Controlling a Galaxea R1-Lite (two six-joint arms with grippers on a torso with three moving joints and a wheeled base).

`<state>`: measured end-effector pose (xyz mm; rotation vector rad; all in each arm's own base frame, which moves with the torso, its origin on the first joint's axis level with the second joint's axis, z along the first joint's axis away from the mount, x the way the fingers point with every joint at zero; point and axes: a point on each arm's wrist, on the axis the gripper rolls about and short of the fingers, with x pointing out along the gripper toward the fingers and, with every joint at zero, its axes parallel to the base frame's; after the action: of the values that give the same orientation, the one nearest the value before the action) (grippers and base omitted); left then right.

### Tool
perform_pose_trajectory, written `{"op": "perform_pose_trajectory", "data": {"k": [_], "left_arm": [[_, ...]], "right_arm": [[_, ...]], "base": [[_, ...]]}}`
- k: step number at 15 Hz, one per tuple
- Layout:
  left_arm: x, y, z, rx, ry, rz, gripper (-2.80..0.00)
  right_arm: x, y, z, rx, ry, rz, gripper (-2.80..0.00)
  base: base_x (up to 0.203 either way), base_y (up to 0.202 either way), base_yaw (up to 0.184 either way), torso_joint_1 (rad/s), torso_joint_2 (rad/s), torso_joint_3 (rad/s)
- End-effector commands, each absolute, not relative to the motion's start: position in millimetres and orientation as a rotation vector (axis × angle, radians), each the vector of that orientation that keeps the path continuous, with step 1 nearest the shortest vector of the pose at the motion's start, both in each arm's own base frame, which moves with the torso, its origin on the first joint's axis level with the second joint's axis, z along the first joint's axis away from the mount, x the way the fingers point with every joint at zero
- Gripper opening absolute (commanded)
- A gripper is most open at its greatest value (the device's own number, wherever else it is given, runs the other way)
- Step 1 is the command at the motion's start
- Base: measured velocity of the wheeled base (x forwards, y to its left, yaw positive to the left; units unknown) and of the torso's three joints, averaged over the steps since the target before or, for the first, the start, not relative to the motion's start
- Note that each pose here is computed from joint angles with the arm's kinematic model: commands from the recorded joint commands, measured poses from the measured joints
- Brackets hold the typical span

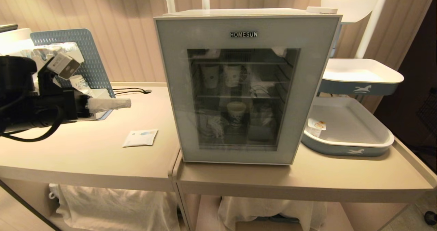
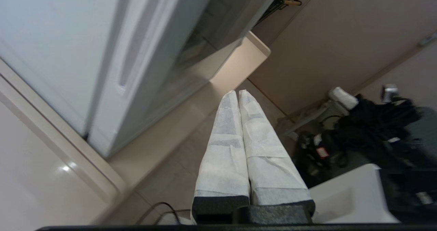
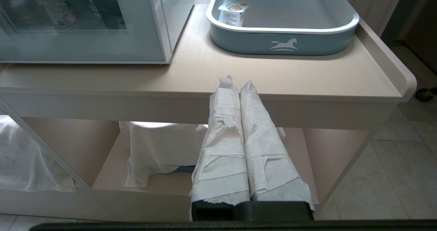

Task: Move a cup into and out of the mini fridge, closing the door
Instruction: Open the freezer door

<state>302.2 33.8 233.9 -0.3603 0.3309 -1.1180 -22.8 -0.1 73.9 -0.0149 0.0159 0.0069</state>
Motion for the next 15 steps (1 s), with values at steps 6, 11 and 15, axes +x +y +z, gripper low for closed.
{"op": "perform_pose_trajectory", "data": {"k": [6,11,15], "left_arm": [[346,6,177,-0.307,0.325,-1.103,-2.80],[355,-26,165,-0.284,0.351,-1.072,-2.80],[360,-34,166,-0.265,0.341,-1.046,-2.80]], "right_arm": [[-23,0,74,-0.014,0.018,0.008,-2.80],[-23,0,74,-0.014,0.018,0.008,-2.80],[-23,0,74,-0.014,0.018,0.006,-2.80]], "base": [[0.000,0.000,0.000,0.000,0.00,0.000],[0.000,0.000,0.000,0.000,0.00,0.000],[0.000,0.000,0.000,0.000,0.00,0.000]]}}
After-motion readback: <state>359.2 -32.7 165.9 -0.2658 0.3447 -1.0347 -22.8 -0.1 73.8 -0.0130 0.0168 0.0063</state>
